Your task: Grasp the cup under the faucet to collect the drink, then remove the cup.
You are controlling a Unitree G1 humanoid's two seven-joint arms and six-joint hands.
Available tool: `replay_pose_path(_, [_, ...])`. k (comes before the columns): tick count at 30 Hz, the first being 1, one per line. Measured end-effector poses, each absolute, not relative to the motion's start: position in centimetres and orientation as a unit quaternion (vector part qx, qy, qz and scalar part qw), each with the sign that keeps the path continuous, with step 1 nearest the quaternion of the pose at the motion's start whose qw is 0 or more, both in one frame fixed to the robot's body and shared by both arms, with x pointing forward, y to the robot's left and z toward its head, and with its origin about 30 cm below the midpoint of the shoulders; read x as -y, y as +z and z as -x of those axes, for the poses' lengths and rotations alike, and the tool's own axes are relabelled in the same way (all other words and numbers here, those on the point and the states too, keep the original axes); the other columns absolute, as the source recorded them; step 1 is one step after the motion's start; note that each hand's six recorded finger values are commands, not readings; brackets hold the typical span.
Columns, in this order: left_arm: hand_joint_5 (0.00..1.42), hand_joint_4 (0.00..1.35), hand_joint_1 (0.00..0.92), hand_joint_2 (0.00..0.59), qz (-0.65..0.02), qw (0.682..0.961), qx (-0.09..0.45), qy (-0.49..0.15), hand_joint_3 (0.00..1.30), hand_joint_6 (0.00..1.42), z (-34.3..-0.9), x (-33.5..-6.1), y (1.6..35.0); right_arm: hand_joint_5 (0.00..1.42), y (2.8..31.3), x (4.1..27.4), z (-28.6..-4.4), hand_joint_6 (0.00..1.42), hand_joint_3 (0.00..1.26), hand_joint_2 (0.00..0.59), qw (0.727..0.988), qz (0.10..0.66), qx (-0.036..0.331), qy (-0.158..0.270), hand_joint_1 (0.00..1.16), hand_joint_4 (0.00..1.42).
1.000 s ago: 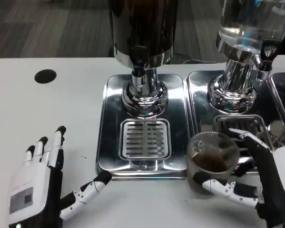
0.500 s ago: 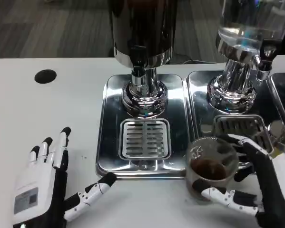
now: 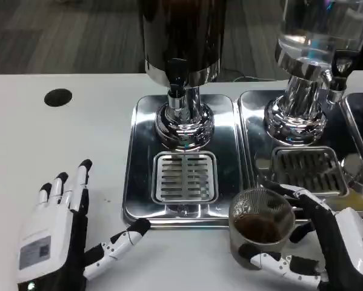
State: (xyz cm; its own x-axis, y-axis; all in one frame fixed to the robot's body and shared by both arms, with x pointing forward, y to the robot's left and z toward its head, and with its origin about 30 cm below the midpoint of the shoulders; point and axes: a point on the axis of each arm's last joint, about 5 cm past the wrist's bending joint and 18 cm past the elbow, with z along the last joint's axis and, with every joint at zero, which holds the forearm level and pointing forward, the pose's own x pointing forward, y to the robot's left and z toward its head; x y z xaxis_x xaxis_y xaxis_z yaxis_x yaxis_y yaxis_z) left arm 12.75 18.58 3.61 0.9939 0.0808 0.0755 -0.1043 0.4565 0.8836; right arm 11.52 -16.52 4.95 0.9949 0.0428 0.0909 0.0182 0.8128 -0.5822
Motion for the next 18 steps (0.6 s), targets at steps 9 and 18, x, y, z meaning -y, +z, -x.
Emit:
replay_pose_path(9, [0.02,0.00,0.000,0.071,-0.521,0.852,0.013,0.049,0.03,0.00,-12.7,-18.4,3.6,0.47,4.4,17.1,-11.4,0.66,0.43,0.209,0.954,0.293,0.063,0.025,0.80,0.51])
replay_pose_path(18, [0.02,0.00,0.000,0.060,-0.519,0.853,0.011,0.040,0.04,0.00,-12.7,-18.3,3.6,0.39,4.3,17.8,-11.8,0.60,0.33,0.187,0.955,0.286,0.066,0.048,0.76,0.43])
